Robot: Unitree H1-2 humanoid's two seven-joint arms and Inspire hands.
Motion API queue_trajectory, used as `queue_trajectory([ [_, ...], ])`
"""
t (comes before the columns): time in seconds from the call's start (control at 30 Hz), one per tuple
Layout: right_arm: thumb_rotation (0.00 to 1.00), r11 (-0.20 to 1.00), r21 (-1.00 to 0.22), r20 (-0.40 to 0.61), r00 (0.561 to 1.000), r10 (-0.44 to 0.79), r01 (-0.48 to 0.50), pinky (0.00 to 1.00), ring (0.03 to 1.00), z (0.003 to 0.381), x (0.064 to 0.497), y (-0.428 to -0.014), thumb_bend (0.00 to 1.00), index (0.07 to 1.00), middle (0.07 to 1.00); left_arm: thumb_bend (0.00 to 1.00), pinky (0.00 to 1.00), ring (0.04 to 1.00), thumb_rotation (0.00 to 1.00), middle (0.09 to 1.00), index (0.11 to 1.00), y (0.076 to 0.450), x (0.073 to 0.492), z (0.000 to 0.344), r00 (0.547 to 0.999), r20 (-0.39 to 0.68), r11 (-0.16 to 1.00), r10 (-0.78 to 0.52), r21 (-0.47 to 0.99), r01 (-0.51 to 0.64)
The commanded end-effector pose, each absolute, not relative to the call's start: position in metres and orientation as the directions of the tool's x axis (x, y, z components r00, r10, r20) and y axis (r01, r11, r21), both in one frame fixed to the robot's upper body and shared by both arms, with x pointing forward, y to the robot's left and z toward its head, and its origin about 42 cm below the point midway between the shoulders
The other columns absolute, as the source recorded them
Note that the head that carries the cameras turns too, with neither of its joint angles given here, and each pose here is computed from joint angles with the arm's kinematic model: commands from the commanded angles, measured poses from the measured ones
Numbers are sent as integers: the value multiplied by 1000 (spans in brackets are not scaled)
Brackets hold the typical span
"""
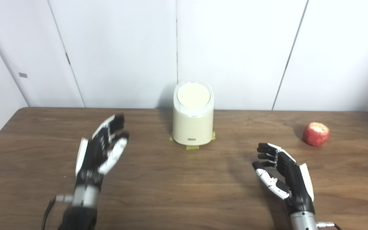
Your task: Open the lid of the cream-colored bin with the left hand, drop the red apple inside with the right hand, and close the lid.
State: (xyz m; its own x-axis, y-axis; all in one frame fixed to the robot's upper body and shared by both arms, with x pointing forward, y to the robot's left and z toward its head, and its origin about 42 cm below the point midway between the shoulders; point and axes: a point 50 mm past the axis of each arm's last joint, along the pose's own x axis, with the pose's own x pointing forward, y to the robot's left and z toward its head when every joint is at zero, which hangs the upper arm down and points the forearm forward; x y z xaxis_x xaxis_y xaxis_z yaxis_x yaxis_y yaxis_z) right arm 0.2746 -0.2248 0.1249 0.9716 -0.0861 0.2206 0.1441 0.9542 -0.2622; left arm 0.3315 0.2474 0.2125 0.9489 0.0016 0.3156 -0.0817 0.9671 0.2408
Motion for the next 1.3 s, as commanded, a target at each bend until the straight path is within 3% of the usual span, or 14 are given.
queue_trajectory([
  [0.0, 341, 958, -251, 270, 960, -73, 143, 613, 693, 135, 282, -220, 238, 709, 718, 664, 782, 862, 545, 874, 863, 236, 356, 263, 909, 415, 948, -43, 304, -94],
  [0.2, 336, 958, -247, 262, 962, -77, 144, 614, 691, 134, 283, -218, 244, 706, 717, 734, 856, 929, 521, 941, 933, 212, 398, 324, 915, 382, 877, -130, 475, -74],
  [0.37, 360, 957, -250, 249, 965, -80, 144, 630, 699, 133, 283, -215, 251, 709, 722, 829, 893, 992, 646, 997, 996, 189, 426, 349, 933, 327, 784, -150, 614, -89],
  [0.5, 379, 953, -263, 255, 964, -82, 150, 624, 694, 132, 284, -214, 247, 711, 722, 785, 990, 1000, 738, 1000, 1000, 165, 443, 356, 934, 313, 681, -169, 723, -119],
  [0.73, 412, 952, -264, 262, 962, -81, 152, 611, 690, 130, 285, -213, 249, 709, 718, 742, 1000, 1000, 751, 1000, 1000, 134, 470, 361, 953, 227, 627, -199, 777, -54],
  [0.87, 403, 955, -257, 262, 962, -80, 149, 612, 690, 130, 284, -212, 244, 710, 719, 747, 1000, 1000, 731, 1000, 1000, 119, 482, 356, 963, 198, 614, -183, 788, -45],
  [1.17, 365, 954, -263, 262, 962, -73, 145, 609, 686, 130, 282, -210, 238, 706, 714, 697, 1000, 1000, 582, 1000, 1000, 105, 487, 338, 971, 181, 547, -157, 835, -68],
  [1.27, 403, 949, -280, 267, 961, -70, 146, 602, 681, 131, 282, -211, 240, 702, 709, 680, 1000, 1000, 514, 1000, 1000, 105, 489, 332, 974, 180, 527, -138, 846, -81],
])
